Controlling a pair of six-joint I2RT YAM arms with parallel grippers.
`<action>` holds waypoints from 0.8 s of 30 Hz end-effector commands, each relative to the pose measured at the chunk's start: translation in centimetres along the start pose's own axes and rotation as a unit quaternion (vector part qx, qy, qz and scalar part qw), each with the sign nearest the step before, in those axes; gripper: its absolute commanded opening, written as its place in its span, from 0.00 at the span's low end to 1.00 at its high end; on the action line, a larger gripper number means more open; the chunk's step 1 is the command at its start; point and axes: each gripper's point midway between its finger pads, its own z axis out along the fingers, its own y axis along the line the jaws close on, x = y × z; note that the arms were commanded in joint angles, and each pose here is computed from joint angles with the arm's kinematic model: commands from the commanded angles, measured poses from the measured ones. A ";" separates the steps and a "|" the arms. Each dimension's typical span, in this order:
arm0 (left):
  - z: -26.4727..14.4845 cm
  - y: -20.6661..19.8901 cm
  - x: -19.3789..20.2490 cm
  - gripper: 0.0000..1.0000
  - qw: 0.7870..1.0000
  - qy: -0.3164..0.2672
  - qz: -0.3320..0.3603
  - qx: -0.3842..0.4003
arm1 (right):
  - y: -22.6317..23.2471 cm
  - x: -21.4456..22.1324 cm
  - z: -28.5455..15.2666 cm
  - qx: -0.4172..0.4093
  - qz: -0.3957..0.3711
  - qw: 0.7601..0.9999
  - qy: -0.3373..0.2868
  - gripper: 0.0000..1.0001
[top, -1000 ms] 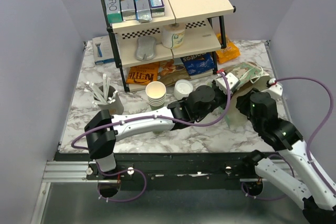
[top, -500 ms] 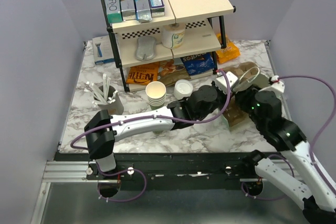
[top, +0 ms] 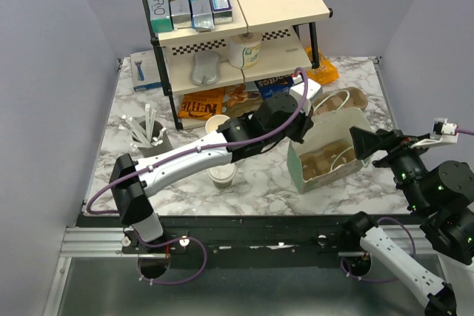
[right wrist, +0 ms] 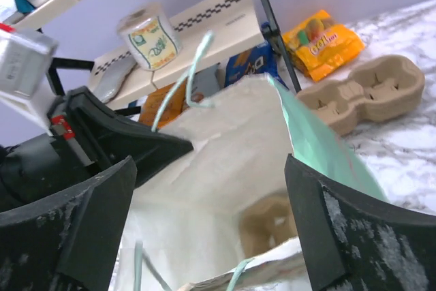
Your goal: Pack the takeout coffee
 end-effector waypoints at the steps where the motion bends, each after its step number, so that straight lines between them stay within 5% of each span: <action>1: -3.3 0.6 3.3 0.00 0.994 0.099 -0.023 0.033 | 2.1 -1.2 0.1 -0.050 -0.019 0.999 -0.009 1.00; 5: -3.8 0.1 5.0 0.00 0.986 0.141 -0.031 0.084 | 2.1 -0.6 1.4 -0.035 -0.021 0.999 0.009 1.00; 10: -2.7 2.3 6.5 0.00 0.986 0.157 -0.026 0.053 | 2.1 -0.1 1.9 -0.031 -0.026 0.999 0.020 1.00; 20: -3.2 3.8 3.9 0.75 0.992 0.120 -0.020 0.023 | 2.6 0.8 2.5 -0.052 -0.075 0.995 0.037 1.00; 24: -4.5 4.4 2.0 0.91 0.995 0.096 -0.018 0.002 | 3.8 -0.4 2.2 -0.086 -0.088 0.992 0.016 1.00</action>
